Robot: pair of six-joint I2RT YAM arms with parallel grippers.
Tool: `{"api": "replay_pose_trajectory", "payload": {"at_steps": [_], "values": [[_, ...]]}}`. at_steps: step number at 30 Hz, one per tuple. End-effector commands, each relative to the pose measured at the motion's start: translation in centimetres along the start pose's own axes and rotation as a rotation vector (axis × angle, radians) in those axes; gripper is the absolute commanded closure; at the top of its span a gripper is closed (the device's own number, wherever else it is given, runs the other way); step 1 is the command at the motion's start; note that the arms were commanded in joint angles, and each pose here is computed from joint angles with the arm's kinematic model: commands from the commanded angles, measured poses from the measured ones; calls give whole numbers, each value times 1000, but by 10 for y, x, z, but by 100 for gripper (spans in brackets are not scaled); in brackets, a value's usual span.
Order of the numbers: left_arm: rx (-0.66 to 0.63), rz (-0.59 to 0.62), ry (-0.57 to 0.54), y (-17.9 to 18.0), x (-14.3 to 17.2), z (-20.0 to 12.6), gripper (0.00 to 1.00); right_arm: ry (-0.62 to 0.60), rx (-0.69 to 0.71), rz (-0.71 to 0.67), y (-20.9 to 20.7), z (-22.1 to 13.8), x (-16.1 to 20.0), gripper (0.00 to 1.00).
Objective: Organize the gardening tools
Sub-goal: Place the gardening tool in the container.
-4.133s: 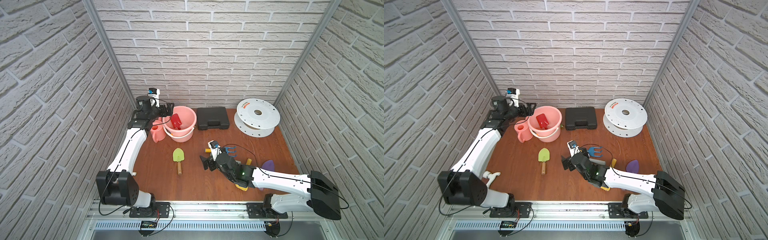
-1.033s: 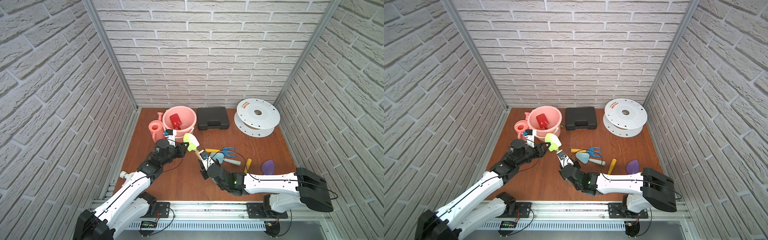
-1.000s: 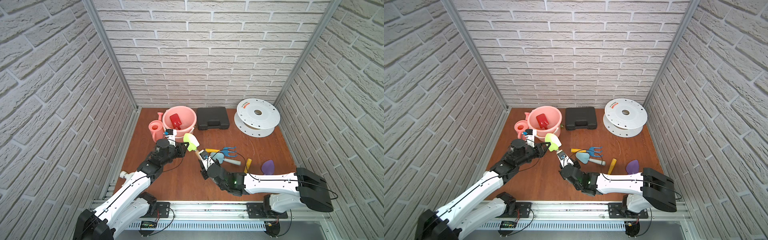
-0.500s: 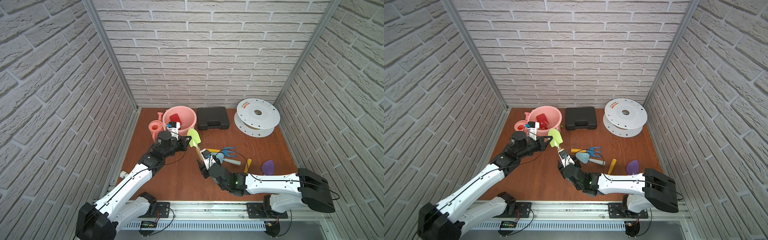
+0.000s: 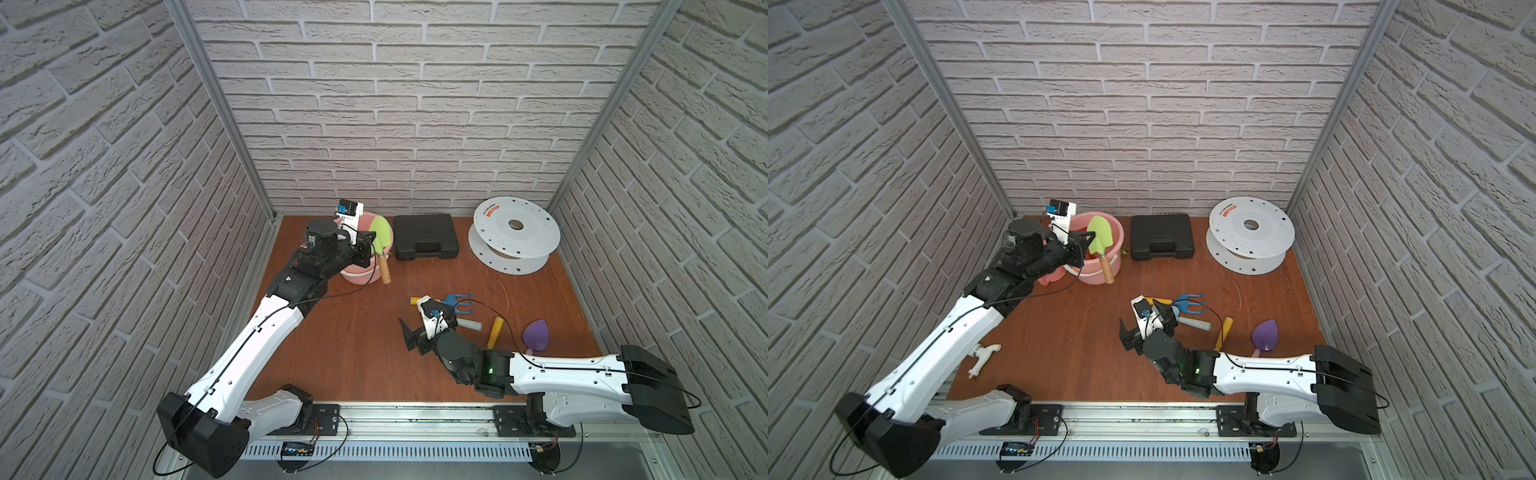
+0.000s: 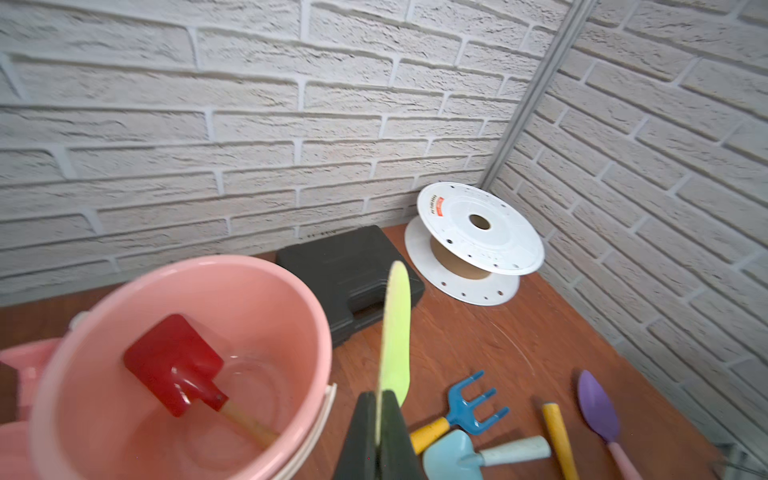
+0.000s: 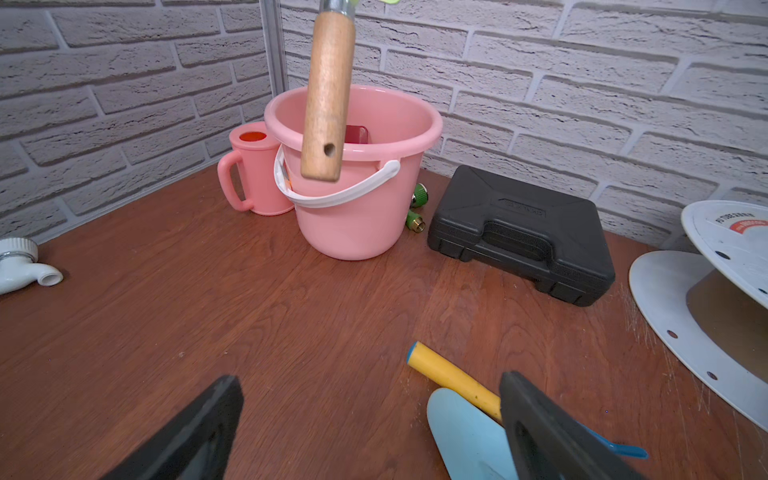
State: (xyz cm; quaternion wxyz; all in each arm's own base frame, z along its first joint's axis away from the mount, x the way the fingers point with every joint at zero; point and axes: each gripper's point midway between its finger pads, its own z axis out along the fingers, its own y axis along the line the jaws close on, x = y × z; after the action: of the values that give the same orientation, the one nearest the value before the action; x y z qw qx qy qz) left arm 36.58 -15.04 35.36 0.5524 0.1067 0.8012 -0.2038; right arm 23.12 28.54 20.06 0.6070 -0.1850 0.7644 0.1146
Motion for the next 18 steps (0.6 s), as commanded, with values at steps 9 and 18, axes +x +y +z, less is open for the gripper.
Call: {"api": "replay_pose_trajectory", "payload": {"at_steps": [9,18], "values": [[-113,260,-155,56,-73,37,100,-76,31,33,-7,-4,-20,0],[23,290,-74,79,-22,109,100,-73,57,14,-9,0,-18,0]]}}
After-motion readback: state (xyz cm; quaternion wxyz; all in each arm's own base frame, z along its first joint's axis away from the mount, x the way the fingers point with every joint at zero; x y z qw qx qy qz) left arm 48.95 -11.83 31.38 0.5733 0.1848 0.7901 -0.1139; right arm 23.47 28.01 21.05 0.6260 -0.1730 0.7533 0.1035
